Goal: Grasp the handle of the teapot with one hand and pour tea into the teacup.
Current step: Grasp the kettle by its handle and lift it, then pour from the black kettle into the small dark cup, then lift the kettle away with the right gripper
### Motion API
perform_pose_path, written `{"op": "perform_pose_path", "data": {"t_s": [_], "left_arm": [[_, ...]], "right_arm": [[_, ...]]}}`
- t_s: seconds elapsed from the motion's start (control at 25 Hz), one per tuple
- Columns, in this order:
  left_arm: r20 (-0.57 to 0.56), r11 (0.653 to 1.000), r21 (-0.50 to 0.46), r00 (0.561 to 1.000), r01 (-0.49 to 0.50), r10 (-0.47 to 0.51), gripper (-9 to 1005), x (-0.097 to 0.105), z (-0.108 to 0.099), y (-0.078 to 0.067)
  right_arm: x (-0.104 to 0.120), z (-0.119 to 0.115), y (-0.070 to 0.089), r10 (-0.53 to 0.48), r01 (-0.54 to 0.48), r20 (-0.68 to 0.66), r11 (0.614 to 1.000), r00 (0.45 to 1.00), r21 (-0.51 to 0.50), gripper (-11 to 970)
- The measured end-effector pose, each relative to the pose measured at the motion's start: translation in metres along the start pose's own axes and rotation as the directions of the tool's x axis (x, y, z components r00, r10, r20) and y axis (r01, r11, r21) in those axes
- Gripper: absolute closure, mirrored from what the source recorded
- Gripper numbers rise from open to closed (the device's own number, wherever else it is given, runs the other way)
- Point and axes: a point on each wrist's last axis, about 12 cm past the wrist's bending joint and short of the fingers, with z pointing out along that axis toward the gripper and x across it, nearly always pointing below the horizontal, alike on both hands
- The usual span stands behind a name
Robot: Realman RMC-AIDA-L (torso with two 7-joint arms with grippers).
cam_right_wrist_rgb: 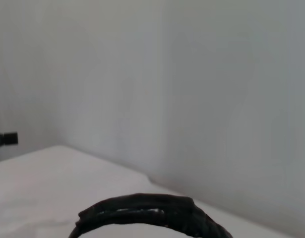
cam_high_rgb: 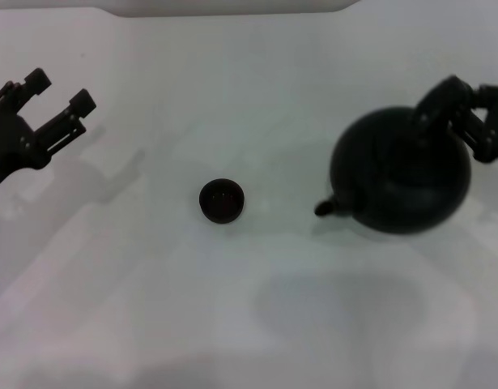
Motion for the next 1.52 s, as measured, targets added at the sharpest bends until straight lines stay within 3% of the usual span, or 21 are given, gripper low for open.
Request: {"op": "perform_pose_path", "data": {"t_s": [0.4,0.92,1.52], "left_arm": [[-0.015,0.996,-0.089,1.000,0.002,-0.003,135,0.018,-0.019,0.002],[-0.029,0.977,-0.211,0.999,0.015,-0.021,134,0.039,-0.045,0.002],[-0.048,0.973,-0.231,0.999,0.012,-0.024,135,0.041,-0.045,0.004]], "right_arm": [[-0.020,0.054,0.017,-0.183,0.183,0.034,0.983,0.983,-0.002,834],[-0.036,0.107,0.050,-0.416,0.417,-0.034,0.909,0.909,0.030,835],[-0.043,0.125,0.065,-0.577,0.588,-0.114,0.802,0.809,0.105,838]]}}
